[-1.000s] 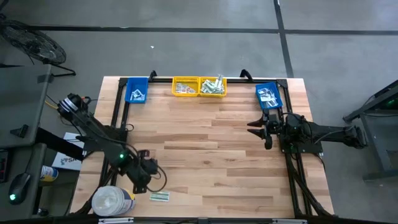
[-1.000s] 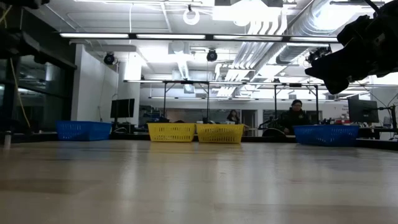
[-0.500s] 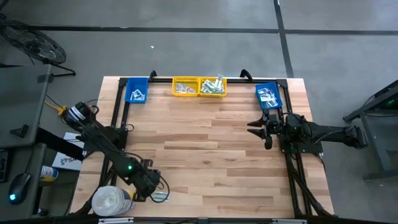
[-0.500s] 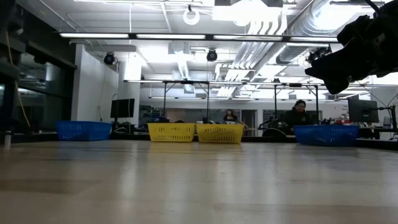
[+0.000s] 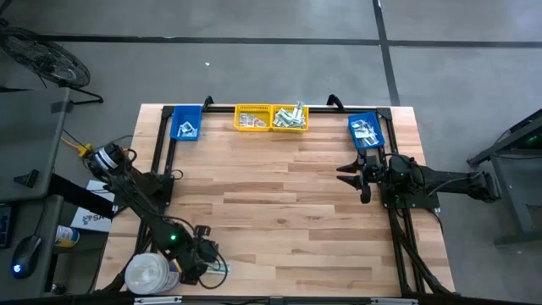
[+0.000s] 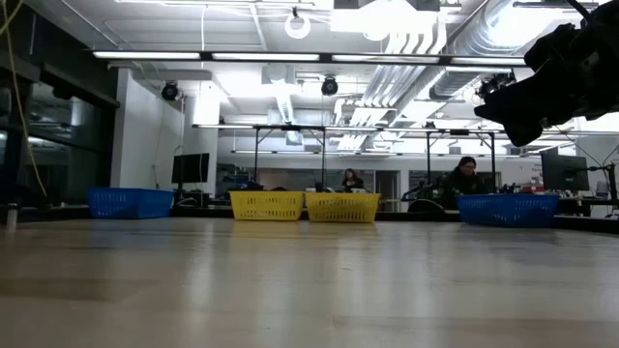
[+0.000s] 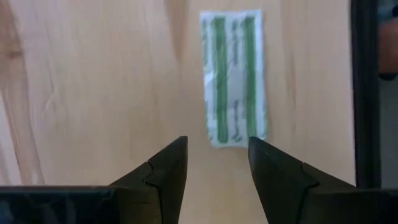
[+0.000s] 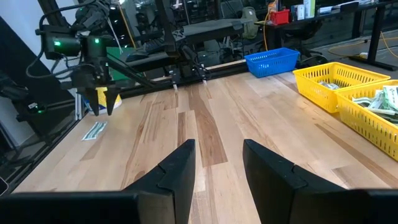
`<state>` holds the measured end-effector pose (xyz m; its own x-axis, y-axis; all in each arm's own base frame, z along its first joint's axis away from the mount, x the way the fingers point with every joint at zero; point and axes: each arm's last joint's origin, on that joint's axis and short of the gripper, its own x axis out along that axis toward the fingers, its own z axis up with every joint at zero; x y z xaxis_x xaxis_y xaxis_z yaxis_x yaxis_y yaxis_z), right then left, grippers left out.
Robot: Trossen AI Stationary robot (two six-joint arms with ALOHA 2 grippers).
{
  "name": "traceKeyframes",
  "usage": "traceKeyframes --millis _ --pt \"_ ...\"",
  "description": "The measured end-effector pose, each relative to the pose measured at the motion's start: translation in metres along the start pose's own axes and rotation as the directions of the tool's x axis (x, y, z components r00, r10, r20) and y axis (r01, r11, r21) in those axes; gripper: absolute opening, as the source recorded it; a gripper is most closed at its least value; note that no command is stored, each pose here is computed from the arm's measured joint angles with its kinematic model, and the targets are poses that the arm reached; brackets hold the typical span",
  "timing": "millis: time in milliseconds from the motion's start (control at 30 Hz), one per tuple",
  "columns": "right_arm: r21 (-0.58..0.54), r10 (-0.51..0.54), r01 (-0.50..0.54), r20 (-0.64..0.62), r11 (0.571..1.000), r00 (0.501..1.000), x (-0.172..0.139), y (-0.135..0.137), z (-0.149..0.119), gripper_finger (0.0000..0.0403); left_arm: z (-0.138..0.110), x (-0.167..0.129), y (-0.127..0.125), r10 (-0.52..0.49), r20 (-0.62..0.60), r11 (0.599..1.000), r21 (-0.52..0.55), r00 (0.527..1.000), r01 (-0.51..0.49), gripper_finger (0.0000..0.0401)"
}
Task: Pick & Place First Aid Supplies
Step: Put the green bandage pack into the right yellow bin
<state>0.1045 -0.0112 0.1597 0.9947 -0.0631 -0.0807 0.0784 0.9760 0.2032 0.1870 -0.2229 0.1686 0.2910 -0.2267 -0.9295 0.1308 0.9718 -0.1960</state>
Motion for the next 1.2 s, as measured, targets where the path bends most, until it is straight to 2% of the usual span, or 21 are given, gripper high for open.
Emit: traceKeyframes --millis 267,433,867,1000,1200 --pt "0.000 0.000 0.000 0.000 1.000 1.000 0.000 0.000 0.000 0.0129 0.001 0.005 -0.018 0.039 0.043 0.996 0.081 0.998 -0.043 0.0168" --pt "0.000 0.000 0.000 0.000 1.000 1.000 0.000 0.000 0.000 0.0129 0.002 0.020 -0.021 0.132 0.034 0.982 0.135 0.991 -0.135 0.0168" --pt "0.000 0.000 0.000 0.000 1.000 1.000 0.000 0.000 0.000 0.0129 0.002 0.046 -0.025 0.168 -0.011 0.975 0.146 0.986 -0.165 0.0167" --pt "0.000 0.000 0.000 0.000 1.000 1.000 0.000 0.000 0.000 0.0129 0.000 0.053 -0.024 0.171 -0.054 0.978 0.132 0.984 -0.162 0.0148" --pt "0.000 0.000 0.000 0.000 1.000 1.000 0.000 0.000 0.000 0.0129 -0.001 0.055 -0.024 0.175 -0.050 0.981 0.092 0.983 -0.170 0.0091"
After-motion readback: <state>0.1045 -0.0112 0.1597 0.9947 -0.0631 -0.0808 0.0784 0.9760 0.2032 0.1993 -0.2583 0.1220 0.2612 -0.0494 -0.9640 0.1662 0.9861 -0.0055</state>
